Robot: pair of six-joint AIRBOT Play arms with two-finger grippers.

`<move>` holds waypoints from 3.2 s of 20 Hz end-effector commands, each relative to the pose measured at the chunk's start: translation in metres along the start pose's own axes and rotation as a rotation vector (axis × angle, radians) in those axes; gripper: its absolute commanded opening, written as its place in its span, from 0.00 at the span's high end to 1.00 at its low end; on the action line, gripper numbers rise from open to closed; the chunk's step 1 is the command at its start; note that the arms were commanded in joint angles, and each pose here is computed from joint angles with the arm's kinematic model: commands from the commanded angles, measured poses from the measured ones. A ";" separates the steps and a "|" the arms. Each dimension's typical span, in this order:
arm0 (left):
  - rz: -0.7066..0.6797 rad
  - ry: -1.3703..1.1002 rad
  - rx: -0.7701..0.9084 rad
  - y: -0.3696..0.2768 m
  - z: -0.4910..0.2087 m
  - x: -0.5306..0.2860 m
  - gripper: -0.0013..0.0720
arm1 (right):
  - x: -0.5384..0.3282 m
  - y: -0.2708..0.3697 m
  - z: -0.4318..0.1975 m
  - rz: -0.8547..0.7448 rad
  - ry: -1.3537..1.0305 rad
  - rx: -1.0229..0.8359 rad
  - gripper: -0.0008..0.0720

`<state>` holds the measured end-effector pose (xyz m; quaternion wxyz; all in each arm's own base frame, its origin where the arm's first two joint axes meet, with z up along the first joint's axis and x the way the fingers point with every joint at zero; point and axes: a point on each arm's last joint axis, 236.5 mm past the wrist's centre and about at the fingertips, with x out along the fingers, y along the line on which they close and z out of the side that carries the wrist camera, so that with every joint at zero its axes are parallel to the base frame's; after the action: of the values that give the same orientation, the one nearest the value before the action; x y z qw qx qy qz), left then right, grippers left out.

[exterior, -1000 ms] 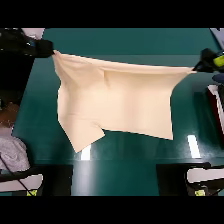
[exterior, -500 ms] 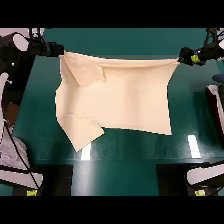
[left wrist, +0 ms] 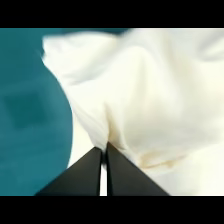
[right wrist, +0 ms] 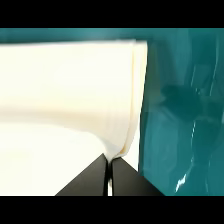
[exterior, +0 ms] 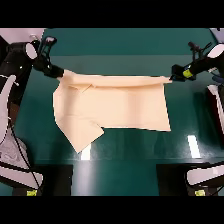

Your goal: Fold the shirts.

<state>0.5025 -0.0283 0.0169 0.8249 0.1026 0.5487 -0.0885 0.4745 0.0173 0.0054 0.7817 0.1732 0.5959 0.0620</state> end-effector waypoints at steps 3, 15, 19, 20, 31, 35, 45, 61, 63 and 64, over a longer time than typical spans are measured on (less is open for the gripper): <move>-0.024 0.241 0.013 -0.007 -0.065 0.011 0.94 | 0.030 0.015 -0.045 0.005 0.099 -0.025 0.97; -0.142 0.203 -0.300 -0.021 -0.131 -0.059 0.32 | -0.032 0.034 -0.045 0.033 0.137 -0.120 0.41; -0.211 0.176 -0.473 -0.070 -0.207 -0.064 0.32 | -0.048 0.041 -0.034 0.034 0.054 -0.136 0.41; -0.248 0.179 -0.508 -0.084 -0.221 -0.063 0.32 | -0.050 0.041 -0.033 0.034 0.047 -0.138 0.41; -0.404 0.307 -0.701 -0.146 -0.292 -0.029 0.32 | -0.051 0.041 -0.038 0.035 0.071 -0.138 0.41; -0.386 0.284 -0.747 -0.143 -0.293 -0.020 0.32 | -0.051 0.041 -0.038 0.035 0.070 -0.138 0.41; -0.403 0.159 -0.782 -0.136 -0.263 -0.016 0.95 | -0.055 0.029 -0.078 0.038 0.203 -0.144 0.43; -0.464 0.132 -0.569 -0.140 -0.236 -0.052 0.95 | 0.026 -0.042 -0.251 -0.002 0.359 0.092 0.43; -0.464 0.133 -0.569 -0.140 -0.236 -0.052 0.95 | 0.030 -0.039 -0.248 -0.004 0.346 0.074 0.43; -0.464 0.132 -0.569 -0.140 -0.236 -0.052 0.95 | 0.031 -0.037 -0.248 -0.005 0.346 0.065 0.52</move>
<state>0.2387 -0.0979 -0.0347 0.7424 -0.2542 0.6104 -0.1078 0.2401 0.0388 -0.0835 0.6500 0.1973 0.7303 0.0721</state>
